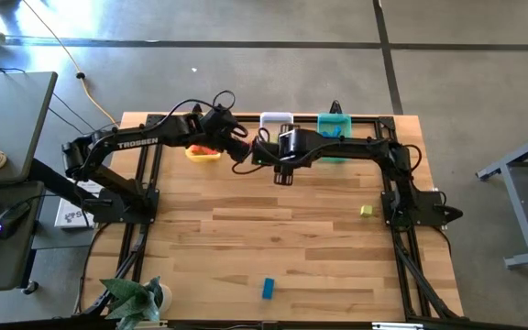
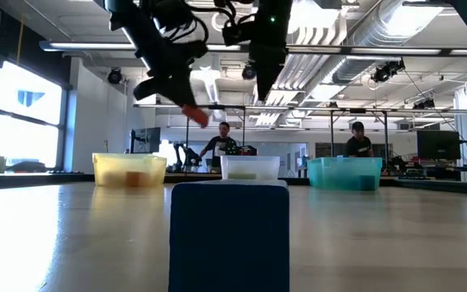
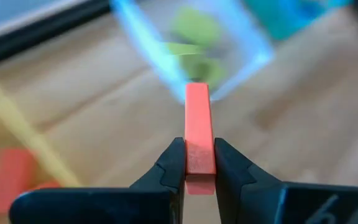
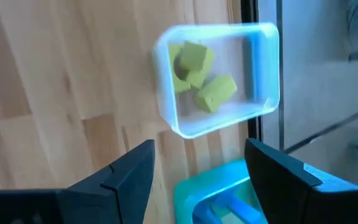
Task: Sort & place blocks by color
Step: Put the orange block into the yellow bin, then put the green block into the transparent bin
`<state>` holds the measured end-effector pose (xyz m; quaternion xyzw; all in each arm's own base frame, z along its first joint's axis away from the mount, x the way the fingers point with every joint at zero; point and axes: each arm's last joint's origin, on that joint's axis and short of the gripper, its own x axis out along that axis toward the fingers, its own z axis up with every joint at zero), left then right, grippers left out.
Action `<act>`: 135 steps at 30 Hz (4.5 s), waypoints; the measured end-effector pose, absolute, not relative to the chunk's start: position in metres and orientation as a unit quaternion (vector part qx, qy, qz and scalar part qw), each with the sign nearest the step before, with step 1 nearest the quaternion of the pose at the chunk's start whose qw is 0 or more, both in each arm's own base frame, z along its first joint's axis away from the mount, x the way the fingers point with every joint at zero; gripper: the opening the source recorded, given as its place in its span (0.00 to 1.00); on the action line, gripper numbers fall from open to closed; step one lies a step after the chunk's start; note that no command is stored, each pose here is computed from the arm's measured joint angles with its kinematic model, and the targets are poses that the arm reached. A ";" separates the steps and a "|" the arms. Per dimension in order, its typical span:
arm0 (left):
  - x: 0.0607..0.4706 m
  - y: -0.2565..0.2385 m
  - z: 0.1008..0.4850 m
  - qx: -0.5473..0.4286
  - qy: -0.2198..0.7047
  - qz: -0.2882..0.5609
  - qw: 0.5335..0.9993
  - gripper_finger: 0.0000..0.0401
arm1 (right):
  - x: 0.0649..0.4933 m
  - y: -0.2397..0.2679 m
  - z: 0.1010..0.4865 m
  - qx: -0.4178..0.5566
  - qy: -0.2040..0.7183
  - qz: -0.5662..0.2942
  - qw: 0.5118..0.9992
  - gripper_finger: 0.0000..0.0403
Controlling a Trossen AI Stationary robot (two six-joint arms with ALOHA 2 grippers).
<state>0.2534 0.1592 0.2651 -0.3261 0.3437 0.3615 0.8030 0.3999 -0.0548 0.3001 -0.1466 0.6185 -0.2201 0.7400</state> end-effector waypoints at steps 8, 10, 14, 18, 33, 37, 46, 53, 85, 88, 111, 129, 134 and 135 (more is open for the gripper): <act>0.225 0.178 0.258 -0.292 0.383 0.487 0.728 0.07 | 0.393 -0.080 0.298 -0.122 0.634 -0.240 0.725 0.58; 0.219 0.182 0.257 -0.285 0.391 0.511 0.711 0.08 | 0.392 -0.085 0.298 -0.116 0.636 -0.242 0.724 0.59; 0.211 0.185 0.256 -0.275 0.403 0.539 0.687 0.08 | 0.390 -0.096 0.297 -0.093 0.638 -0.237 0.727 0.59; 0.205 0.187 0.254 -0.265 0.418 0.558 0.666 0.08 | 0.390 -0.106 0.296 -0.077 0.633 -0.235 0.733 0.59; 0.204 0.190 0.246 -0.243 0.451 0.569 0.644 0.14 | 0.388 -0.118 0.295 -0.017 0.621 -0.262 0.739 0.59; 0.204 0.190 0.245 -0.237 0.456 0.564 0.647 0.21 | 0.385 -0.114 0.293 0.024 0.630 -0.260 0.731 0.59; 0.204 0.190 0.245 -0.212 0.486 0.529 0.663 0.36 | 0.374 -0.098 0.292 0.077 0.664 -0.296 0.683 0.59; 0.205 0.188 0.246 -0.207 0.500 0.494 0.680 0.41 | 0.374 -0.069 0.292 0.116 0.661 -0.332 0.662 0.59; 0.240 0.153 0.262 -0.142 0.476 0.313 0.810 0.41 | 0.343 0.055 0.229 0.196 0.673 -0.438 0.563 0.59; 0.240 0.153 0.263 -0.141 0.470 0.315 0.813 0.41 | 0.322 0.055 0.228 0.201 0.669 -0.462 0.546 0.59; 0.243 0.155 0.265 -0.164 0.444 0.332 0.816 0.41 | 0.179 0.032 0.200 0.439 0.511 -0.563 0.479 0.59; 0.247 0.158 0.268 -0.170 0.413 0.342 0.827 0.41 | 0.164 0.029 0.170 0.453 0.474 -0.611 0.444 0.59; 0.247 0.158 0.268 -0.170 0.413 0.342 0.827 0.41 | 0.165 0.029 0.168 0.463 0.467 -0.623 0.424 0.59; 0.247 0.158 0.268 -0.170 0.413 0.342 0.827 0.41 | 0.165 0.030 0.167 0.462 0.469 -0.624 0.422 0.59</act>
